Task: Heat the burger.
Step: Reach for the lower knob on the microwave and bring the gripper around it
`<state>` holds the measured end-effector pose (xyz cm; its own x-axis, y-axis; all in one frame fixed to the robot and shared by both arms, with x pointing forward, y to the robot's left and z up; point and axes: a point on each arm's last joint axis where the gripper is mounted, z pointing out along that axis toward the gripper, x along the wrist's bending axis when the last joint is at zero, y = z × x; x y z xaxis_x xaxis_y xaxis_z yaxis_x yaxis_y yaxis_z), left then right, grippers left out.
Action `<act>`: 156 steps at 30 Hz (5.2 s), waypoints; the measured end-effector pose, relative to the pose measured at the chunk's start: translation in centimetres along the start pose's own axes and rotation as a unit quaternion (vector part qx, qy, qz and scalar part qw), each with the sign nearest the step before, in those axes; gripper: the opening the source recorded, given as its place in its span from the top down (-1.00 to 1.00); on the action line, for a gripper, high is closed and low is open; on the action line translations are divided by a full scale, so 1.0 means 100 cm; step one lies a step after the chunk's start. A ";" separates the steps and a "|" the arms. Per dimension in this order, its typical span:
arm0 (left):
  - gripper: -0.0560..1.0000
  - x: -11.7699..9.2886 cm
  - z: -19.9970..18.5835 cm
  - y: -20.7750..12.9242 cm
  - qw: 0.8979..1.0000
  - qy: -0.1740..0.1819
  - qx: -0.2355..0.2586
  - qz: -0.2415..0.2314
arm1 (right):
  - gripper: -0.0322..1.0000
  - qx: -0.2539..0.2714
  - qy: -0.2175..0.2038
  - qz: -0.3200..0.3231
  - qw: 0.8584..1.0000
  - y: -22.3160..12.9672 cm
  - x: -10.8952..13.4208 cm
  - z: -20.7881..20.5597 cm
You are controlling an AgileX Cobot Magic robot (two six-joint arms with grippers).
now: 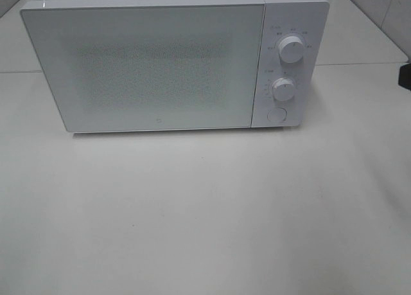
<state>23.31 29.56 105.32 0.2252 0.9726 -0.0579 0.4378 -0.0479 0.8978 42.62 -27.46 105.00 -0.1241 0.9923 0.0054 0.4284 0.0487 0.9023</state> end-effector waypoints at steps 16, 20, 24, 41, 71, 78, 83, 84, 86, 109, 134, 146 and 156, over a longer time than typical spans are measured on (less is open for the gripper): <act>0.89 0.000 0.000 0.000 1.000 0.000 0.000 0.000 | -0.30 0.006 0.018 0.016 1.000 -0.032 0.011 0.098; 0.89 0.000 0.000 0.000 1.000 0.000 0.000 0.000 | -0.30 0.000 0.044 0.004 0.999 -0.038 0.026 0.108; 0.89 0.000 0.000 0.000 1.000 0.000 0.000 0.000 | -0.30 -0.027 0.084 -0.006 0.996 -0.045 0.053 0.119; 0.89 0.000 0.000 0.000 1.000 0.000 0.000 0.000 | -0.31 -0.107 0.046 -0.009 0.993 -0.070 0.084 0.143; 0.89 0.000 0.000 0.000 1.000 0.001 0.001 0.001 | -0.36 -0.155 0.023 -0.003 0.988 -0.084 0.086 0.173; 0.89 0.000 0.000 0.000 1.000 0.001 0.001 0.001 | -0.36 -0.158 0.004 0.004 0.987 -0.081 0.074 0.177; 0.89 0.000 0.000 0.000 1.000 0.001 0.001 0.001 | -0.36 -0.160 0.018 -0.005 0.987 -0.079 0.077 0.177; 0.89 0.000 0.000 0.000 1.000 0.001 0.001 0.001 | -0.37 -0.161 0.027 -0.011 0.987 -0.079 0.079 0.177; 0.89 0.000 0.000 0.000 1.000 0.001 0.001 0.001 | -0.36 -0.160 0.030 -0.013 0.987 -0.079 0.079 0.177; 0.89 0.000 0.000 0.000 1.000 0.001 0.001 0.001 | -0.35 -0.160 0.033 -0.017 0.986 -0.084 0.083 0.191; 0.89 0.000 0.000 0.000 1.000 0.001 0.000 0.001 | 0.09 -0.146 0.020 0.002 0.989 -0.084 0.082 0.194; 0.89 0.000 0.000 0.000 1.000 0.001 0.000 0.001 | 0.09 -0.136 0.060 0.276 0.950 -0.083 0.082 0.194; 0.89 0.000 0.000 0.000 1.000 0.001 0.000 0.001 | 0.08 -0.105 0.108 0.617 0.772 -0.084 0.082 0.194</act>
<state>23.33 29.58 105.30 0.2235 0.9731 -0.0555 0.4375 -0.0493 0.8979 55.39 -17.51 89.13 0.1064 0.2246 0.9686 0.1879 -0.9611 0.2022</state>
